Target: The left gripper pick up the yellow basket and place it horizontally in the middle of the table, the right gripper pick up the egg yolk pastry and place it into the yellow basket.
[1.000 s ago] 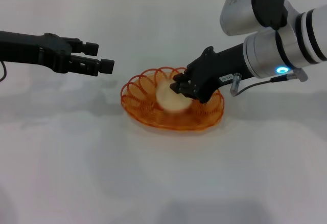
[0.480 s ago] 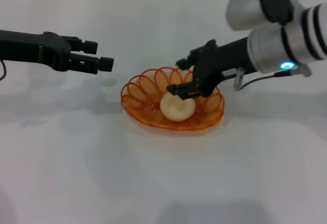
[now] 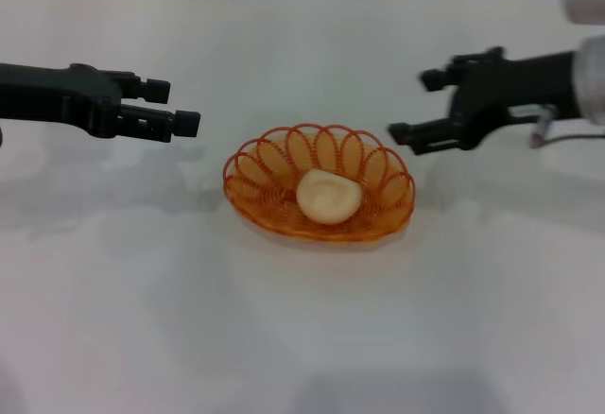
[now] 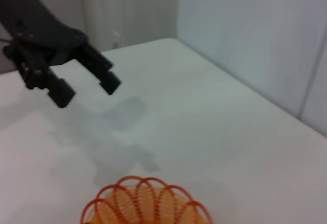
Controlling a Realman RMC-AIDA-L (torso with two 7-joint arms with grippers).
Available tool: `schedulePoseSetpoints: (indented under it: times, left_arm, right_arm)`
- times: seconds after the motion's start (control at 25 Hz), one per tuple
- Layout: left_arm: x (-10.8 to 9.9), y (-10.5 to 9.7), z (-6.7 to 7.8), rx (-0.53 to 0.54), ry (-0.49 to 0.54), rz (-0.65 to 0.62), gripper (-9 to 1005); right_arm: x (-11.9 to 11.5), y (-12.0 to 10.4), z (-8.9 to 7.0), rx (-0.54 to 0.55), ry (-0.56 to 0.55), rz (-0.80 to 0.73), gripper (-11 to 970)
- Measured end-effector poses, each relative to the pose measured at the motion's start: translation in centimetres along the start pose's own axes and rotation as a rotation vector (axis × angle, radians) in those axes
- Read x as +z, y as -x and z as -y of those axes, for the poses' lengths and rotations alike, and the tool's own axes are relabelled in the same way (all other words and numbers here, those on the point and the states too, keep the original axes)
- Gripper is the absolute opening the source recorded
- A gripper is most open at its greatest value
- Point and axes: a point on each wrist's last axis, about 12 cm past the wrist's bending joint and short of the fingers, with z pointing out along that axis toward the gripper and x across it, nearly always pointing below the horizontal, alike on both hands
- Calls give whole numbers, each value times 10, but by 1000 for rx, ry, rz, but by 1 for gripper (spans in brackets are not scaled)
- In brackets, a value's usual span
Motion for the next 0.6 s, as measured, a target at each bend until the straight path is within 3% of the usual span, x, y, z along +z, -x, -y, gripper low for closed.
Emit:
schedulePoseSetpoints:
  times: [0.24,0.6]
  left_arm:
    - [-5,-6,-1,36,14,6,893]
    - [-10,-20,4,95,-14,-2,893]
  right_arm:
    - [-31,-24,5,64,45,84,869]
    - [-51,-47,2,63,109,109,864]
